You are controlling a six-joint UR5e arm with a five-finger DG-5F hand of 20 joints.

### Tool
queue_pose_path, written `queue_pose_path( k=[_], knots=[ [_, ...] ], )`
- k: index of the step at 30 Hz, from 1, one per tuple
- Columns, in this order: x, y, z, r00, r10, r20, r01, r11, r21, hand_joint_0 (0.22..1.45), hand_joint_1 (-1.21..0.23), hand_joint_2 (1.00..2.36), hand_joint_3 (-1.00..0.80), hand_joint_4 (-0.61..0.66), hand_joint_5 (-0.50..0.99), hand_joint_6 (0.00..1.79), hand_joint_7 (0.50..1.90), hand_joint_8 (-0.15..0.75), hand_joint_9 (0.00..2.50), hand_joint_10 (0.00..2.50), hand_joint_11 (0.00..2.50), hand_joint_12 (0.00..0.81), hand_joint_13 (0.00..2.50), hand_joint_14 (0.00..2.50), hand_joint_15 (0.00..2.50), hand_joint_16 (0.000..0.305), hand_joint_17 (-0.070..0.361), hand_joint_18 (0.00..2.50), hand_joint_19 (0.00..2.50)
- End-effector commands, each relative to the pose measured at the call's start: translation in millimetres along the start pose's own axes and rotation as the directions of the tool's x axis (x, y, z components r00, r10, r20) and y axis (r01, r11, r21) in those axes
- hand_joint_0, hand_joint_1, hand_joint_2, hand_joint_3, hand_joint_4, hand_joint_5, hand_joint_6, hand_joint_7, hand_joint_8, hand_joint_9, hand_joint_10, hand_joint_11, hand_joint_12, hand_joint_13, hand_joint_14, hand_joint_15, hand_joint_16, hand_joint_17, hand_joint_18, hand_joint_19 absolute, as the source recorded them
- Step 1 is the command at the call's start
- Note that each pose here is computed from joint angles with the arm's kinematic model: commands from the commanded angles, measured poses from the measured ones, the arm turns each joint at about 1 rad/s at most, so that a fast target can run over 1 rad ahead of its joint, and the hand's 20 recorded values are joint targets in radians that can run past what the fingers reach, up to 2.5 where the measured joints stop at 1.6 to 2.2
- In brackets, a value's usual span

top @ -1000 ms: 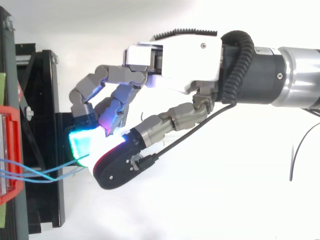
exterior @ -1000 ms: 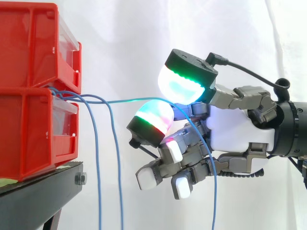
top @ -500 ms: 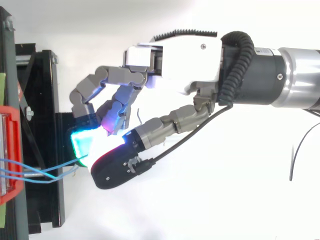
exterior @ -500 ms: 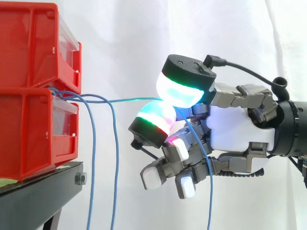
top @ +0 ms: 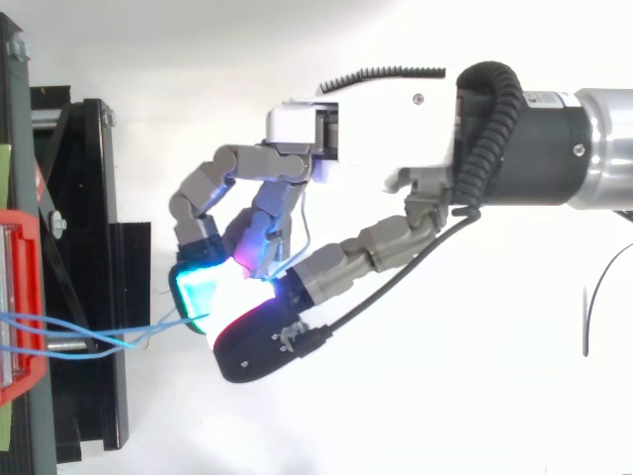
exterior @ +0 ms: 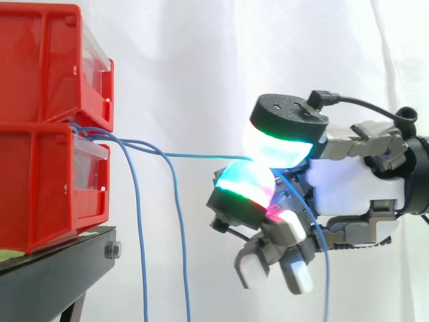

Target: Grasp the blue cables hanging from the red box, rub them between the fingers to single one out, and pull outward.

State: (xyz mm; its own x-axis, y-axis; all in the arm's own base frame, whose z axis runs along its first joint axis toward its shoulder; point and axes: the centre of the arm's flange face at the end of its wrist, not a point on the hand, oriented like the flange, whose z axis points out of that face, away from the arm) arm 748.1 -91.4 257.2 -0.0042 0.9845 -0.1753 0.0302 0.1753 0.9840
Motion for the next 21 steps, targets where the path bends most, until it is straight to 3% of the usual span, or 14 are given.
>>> queue_pose_path(
  k=[1, 5, 8, 10, 11, 14, 15, 21],
  knots=[
    [-4.1, 7.9, -7.5, 0.9998, -0.010, -0.017, 0.010, 0.9996, 0.027, 0.59, -0.80, 1.02, -0.08, 0.24, -0.08, 0.90, 1.28, 0.401, 1.11, 0.01, 0.72, 0.451, 0.87, 0.01, 0.45, 0.065, 0.146, 1.05, 0.52],
    [-11.2, 16.0, -14.7, 0.9995, -0.014, -0.027, 0.015, 0.9989, 0.043, 0.59, -0.80, 1.02, -0.08, 0.24, -0.08, 0.90, 1.29, 0.407, 1.12, 0.01, 0.73, 0.454, 0.88, 0.01, 0.44, 0.065, 0.147, 1.05, 0.53],
    [-14.3, 15.3, -26.8, 0.9991, -0.022, -0.036, 0.024, 0.9968, 0.076, 0.59, -0.80, 1.02, -0.08, 0.25, -0.08, 0.90, 1.29, 0.406, 1.11, 0.01, 0.73, 0.454, 0.88, 0.01, 0.45, 0.065, 0.147, 1.05, 0.53],
    [-16.9, 20.5, -36.5, 0.9990, -0.028, -0.034, 0.030, 0.9965, 0.078, 0.59, -0.80, 1.02, -0.08, 0.24, -0.08, 0.90, 1.29, 0.408, 1.12, 0.01, 0.72, 0.454, 0.88, 0.01, 0.45, 0.065, 0.147, 1.05, 0.53],
    [-17.3, 24.5, -45.4, 0.9989, -0.034, -0.033, 0.037, 0.9964, 0.076, 0.59, -0.80, 1.02, -0.08, 0.24, -0.08, 0.90, 1.29, 0.406, 1.12, 0.01, 0.73, 0.454, 0.88, 0.01, 0.45, 0.066, 0.148, 1.05, 0.53],
    [-18.6, 27.4, -53.0, 0.9992, -0.037, -0.018, 0.038, 0.9966, 0.073, 0.59, -0.80, 1.02, -0.08, 0.24, -0.08, 0.90, 1.29, 0.406, 1.12, 0.01, 0.73, 0.454, 0.88, 0.01, 0.45, 0.065, 0.147, 1.05, 0.53],
    [-22.6, 32.4, -58.5, 0.9994, -0.033, 0.001, 0.033, 0.9967, 0.074, 0.59, -0.80, 1.02, -0.08, 0.24, -0.08, 0.90, 1.29, 0.405, 1.12, 0.01, 0.73, 0.455, 0.88, 0.01, 0.45, 0.066, 0.147, 1.05, 0.53],
    [-19.3, 30.6, -60.9, 0.9998, -0.016, -0.006, 0.017, 0.9950, 0.099, 0.59, -0.80, 1.02, -0.08, 0.24, -0.08, 0.90, 1.29, 0.407, 1.12, 0.01, 0.73, 0.456, 0.88, 0.01, 0.45, 0.066, 0.148, 1.05, 0.53]
  ],
)
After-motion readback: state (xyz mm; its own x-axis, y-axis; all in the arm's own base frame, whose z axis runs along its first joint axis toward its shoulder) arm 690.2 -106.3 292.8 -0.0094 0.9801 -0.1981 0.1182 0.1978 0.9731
